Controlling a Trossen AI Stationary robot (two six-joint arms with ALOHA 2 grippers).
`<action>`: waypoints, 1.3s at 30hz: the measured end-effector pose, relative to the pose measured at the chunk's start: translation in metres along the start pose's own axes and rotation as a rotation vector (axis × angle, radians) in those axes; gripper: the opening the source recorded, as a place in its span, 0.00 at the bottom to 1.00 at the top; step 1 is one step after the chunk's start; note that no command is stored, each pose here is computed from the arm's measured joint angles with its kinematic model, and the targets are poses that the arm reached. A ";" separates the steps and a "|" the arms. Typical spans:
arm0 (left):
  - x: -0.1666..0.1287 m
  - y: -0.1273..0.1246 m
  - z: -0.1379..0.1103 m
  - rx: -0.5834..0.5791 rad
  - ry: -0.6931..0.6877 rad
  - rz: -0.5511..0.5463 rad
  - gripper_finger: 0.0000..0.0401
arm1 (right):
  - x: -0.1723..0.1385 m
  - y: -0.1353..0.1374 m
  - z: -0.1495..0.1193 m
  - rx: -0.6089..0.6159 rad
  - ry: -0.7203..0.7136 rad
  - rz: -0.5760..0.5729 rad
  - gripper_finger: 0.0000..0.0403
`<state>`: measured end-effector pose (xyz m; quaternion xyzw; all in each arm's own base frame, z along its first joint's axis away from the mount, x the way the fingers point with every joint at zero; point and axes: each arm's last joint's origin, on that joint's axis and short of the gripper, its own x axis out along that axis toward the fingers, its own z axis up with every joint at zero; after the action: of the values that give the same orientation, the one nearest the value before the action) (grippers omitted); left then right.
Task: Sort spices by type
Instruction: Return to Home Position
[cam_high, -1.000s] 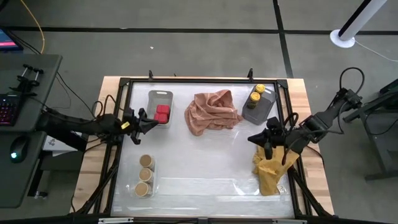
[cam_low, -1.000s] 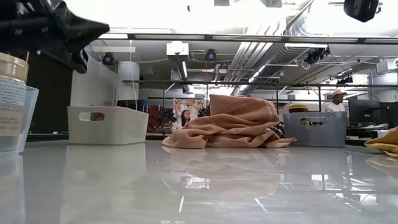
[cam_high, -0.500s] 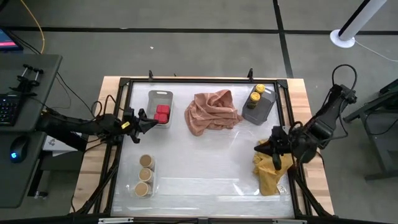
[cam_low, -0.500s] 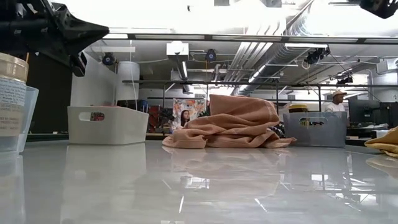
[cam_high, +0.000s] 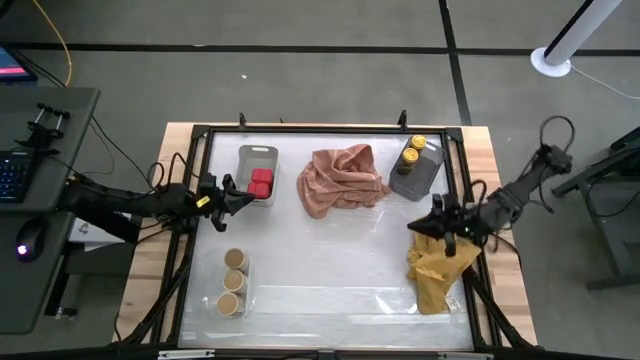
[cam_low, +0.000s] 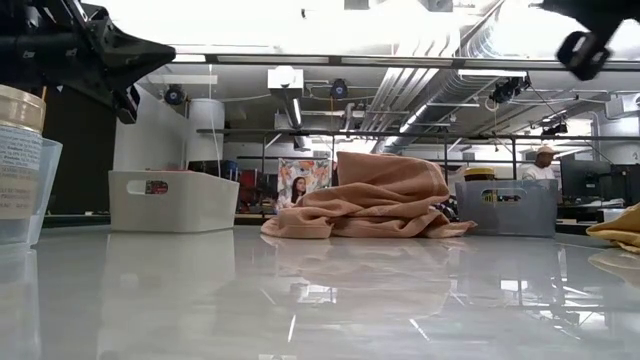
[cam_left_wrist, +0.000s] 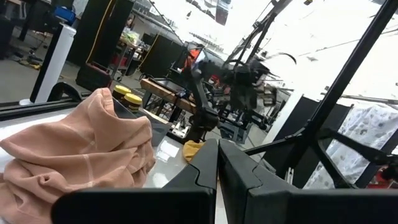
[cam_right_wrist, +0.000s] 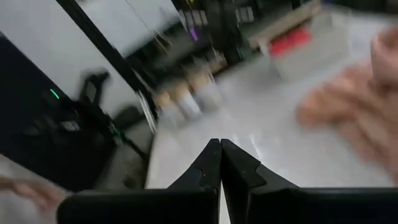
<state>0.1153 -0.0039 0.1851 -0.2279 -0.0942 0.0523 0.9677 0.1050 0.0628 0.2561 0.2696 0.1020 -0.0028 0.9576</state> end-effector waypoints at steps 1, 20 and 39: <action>0.000 0.000 0.000 0.000 0.000 0.000 0.00 | 0.000 -0.005 0.002 -0.005 -0.043 0.026 0.00; 0.000 0.000 0.000 0.002 0.004 0.002 0.00 | 0.004 -0.049 0.030 -0.244 -0.142 0.116 0.00; 0.000 0.000 0.000 0.002 0.003 0.001 0.00 | 0.026 -0.089 -0.035 -0.174 -0.238 0.145 0.00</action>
<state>0.1154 -0.0039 0.1849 -0.2270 -0.0925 0.0527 0.9681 0.1181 0.0061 0.1765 0.1899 -0.0319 0.0433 0.9803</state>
